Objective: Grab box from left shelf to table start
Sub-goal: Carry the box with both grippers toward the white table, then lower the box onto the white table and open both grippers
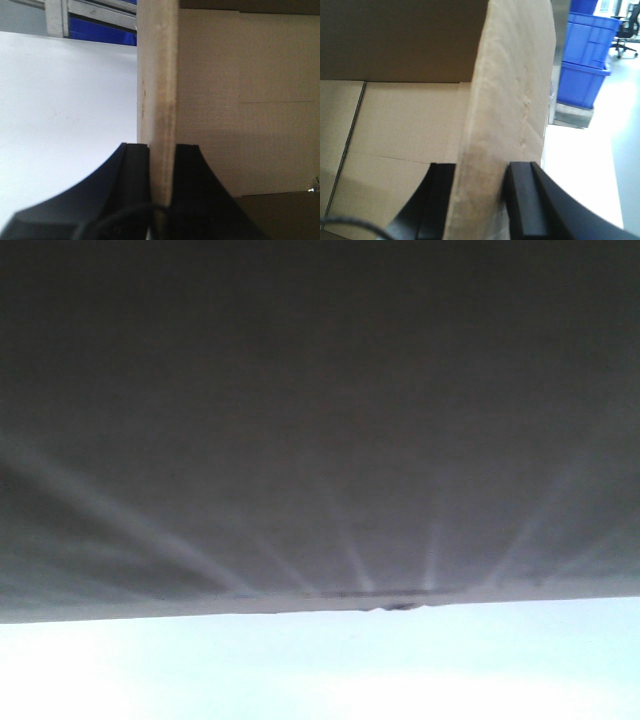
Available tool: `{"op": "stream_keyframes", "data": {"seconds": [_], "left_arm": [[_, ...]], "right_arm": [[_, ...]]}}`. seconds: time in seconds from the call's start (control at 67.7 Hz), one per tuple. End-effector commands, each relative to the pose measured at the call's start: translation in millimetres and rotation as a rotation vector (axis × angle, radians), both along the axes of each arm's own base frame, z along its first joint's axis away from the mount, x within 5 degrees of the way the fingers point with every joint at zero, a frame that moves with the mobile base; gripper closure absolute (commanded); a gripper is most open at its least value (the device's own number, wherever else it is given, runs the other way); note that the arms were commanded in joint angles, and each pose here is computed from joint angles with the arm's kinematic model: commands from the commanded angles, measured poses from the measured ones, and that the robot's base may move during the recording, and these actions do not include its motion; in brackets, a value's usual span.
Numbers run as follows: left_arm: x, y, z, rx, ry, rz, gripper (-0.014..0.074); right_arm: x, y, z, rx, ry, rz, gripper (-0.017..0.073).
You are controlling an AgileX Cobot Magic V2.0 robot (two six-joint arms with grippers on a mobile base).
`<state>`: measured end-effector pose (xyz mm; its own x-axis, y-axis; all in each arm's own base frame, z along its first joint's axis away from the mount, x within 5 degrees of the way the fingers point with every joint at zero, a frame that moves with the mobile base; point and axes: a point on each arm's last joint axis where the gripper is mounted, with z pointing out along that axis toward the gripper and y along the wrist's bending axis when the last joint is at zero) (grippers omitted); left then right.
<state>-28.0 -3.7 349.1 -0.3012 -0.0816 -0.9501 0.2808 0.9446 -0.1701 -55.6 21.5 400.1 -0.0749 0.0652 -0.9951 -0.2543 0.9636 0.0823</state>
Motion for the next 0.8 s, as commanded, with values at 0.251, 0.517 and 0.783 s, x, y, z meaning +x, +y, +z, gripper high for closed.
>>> {"op": "stream_keyframes", "data": {"seconds": [0.251,0.517,0.783], "left_arm": [[2.0,0.1,0.8,0.013,0.036,-0.003,0.0694],[2.0,0.1,0.8,0.013,0.036,-0.003,0.0694],[2.4,1.2,0.8,0.031,0.029,0.004,0.0694]], "right_arm": [[0.7,-2.1,10.5,-0.001,-0.048,-0.021,0.0501],[0.7,-2.1,10.5,-0.001,-0.048,-0.021,0.0501],[0.7,-2.1,10.5,-0.001,-0.048,-0.021,0.0501]]}}
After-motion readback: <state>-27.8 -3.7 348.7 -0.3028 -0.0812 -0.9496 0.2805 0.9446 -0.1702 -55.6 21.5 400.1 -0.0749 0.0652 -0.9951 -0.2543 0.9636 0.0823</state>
